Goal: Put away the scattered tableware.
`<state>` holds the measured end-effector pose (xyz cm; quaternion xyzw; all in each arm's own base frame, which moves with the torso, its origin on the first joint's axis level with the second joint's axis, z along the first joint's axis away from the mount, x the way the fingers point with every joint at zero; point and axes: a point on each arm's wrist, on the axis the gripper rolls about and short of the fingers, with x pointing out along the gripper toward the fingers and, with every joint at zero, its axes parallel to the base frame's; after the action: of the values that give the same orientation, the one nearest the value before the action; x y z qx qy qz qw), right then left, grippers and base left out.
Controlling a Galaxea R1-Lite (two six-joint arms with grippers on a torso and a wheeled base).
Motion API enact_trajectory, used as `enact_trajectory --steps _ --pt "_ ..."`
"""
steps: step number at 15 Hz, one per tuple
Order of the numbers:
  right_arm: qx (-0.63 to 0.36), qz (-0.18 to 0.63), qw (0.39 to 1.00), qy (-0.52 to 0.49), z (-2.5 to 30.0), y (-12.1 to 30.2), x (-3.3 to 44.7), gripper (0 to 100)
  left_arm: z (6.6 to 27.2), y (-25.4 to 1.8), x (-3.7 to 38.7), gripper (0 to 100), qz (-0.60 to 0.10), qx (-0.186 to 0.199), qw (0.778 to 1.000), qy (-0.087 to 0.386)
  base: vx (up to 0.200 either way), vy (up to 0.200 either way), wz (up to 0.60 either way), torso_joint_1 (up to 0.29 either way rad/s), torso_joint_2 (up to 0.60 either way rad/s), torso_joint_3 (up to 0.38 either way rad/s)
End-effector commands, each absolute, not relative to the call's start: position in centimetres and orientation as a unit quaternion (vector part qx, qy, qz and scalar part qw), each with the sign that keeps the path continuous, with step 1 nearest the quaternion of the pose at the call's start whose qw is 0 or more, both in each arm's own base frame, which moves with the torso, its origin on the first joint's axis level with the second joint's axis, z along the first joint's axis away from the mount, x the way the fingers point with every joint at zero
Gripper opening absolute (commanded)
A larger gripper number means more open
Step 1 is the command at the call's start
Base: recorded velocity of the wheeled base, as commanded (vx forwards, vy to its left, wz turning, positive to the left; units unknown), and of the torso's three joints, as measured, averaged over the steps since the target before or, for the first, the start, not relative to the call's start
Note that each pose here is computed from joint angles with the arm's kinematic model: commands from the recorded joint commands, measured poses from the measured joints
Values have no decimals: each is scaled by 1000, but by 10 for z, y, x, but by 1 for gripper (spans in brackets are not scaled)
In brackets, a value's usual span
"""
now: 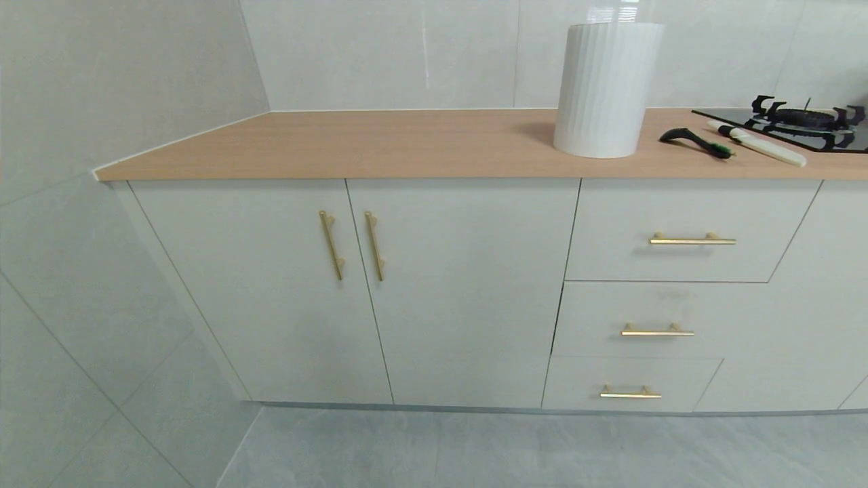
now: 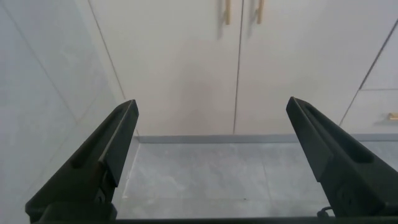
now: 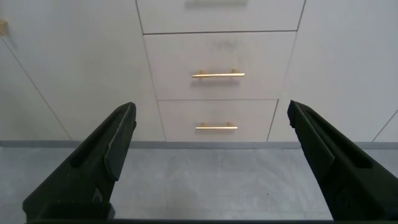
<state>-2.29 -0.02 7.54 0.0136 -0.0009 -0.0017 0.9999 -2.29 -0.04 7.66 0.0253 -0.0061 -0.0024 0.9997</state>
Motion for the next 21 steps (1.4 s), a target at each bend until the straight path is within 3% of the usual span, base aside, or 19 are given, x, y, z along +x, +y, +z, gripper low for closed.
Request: enact_trajectory --steps 1,9,15,21 --pt "14 -2 1000 0 75 0 -23 100 77 0 -23 100 -2 25 1000 -6 0 -200 0 7 2 7" --pt "14 -2 1000 1 75 0 -23 100 77 0 -23 100 -3 25 1000 -6 0 -25 0 0 1 0" --pt "14 -2 1000 1 75 0 -23 100 77 0 -23 100 -3 25 1000 -6 200 0 0 2 3 2" --pt "14 -2 1000 0 75 0 -23 100 77 0 -23 100 0 14 1000 -7 0 0 0 0 0 0"
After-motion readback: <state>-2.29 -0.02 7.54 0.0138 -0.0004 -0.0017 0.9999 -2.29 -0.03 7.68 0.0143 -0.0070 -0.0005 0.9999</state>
